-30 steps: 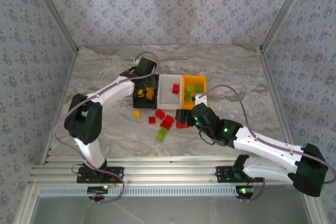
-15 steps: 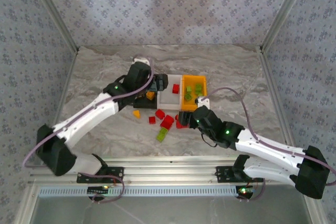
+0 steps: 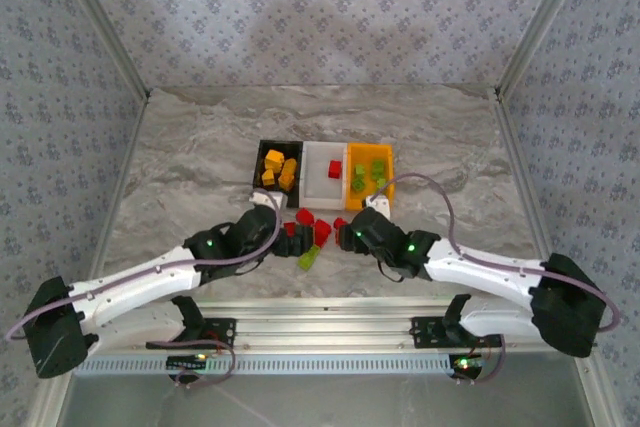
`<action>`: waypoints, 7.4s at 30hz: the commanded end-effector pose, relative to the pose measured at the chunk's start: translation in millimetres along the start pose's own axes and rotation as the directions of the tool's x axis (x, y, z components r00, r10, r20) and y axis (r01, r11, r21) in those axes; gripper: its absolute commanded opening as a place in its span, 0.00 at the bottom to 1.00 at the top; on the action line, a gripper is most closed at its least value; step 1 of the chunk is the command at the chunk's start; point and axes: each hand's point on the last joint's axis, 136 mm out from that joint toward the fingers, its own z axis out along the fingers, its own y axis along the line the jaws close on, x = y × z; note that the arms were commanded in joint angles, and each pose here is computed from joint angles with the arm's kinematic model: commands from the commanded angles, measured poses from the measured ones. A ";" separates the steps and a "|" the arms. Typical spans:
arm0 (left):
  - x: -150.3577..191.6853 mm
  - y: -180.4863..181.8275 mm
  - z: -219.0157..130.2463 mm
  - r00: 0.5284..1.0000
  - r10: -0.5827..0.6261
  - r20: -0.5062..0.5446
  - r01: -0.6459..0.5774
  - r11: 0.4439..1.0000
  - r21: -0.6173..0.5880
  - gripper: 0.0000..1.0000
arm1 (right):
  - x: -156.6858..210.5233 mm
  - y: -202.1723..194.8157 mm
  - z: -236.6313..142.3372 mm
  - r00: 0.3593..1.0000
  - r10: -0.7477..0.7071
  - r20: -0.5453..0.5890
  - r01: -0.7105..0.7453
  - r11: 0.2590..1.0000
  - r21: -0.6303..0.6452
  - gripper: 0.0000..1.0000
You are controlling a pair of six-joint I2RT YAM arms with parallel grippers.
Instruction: Sort the legos into containers by color
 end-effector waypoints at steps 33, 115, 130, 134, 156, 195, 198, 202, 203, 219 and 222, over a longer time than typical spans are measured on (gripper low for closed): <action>18.9 31.9 -14.9 0.991 -0.109 0.071 0.111 0.994 -0.020 0.99 | -7.1 -41.5 15.8 0.996 0.086 -0.039 -0.079 0.987 0.143 0.81; 96.9 0.7 88.1 0.861 0.348 -0.370 -0.434 0.883 -0.180 0.43 | -112.5 5.4 -19.5 0.979 0.069 0.190 -0.074 0.997 0.018 0.77; 13.1 -71.8 33.7 0.928 0.340 -0.151 -0.350 0.936 -0.044 0.29 | -70.5 -43.9 -39.9 0.960 0.171 0.223 -0.184 0.982 0.040 0.77; -42.1 -106.2 47.8 0.958 0.278 -0.069 -0.275 0.960 0.052 0.29 | -55.6 -56.1 -42.6 0.959 0.189 0.212 -0.205 0.977 0.054 0.77; -167.4 -165.5 150.3 0.974 0.218 -0.058 -0.214 0.974 0.076 0.70 | -40.4 -50.3 -38.0 0.977 0.153 0.150 -0.166 0.983 0.082 0.78; 1.2 31.2 -40.9 0.991 -0.082 0.110 0.086 0.996 -0.032 0.99 | 20.1 26.0 69.0 0.986 -0.073 -0.148 0.083 0.994 0.065 0.36; 1.1 35.2 -42.9 0.989 -0.081 0.123 0.087 0.995 -0.039 0.99 | 19.7 25.8 60.3 0.987 -0.080 -0.140 0.088 0.995 0.054 0.30; 1.2 40.9 -44.4 0.988 -0.075 0.135 0.084 0.995 -0.059 0.99 | 15.2 26.0 34.8 0.989 -0.094 -0.117 0.098 0.995 0.030 0.26; 2.4 42.3 -43.6 0.988 -0.075 0.132 0.084 0.994 -0.064 0.99 | 13.1 24.8 26.8 0.989 -0.099 -0.109 0.102 0.994 0.026 0.26; 19.8 53.0 -35.6 0.987 -0.113 0.114 0.120 0.991 -0.058 0.99 | -113.6 -23.7 26.2 0.998 0.060 -0.008 -0.059 0.992 0.108 0.27; 20.6 54.5 -37.2 0.985 -0.128 0.119 0.134 0.990 -0.050 0.99 | -134.2 -32.7 43.1 0.996 0.089 -0.001 -0.088 0.986 0.145 0.28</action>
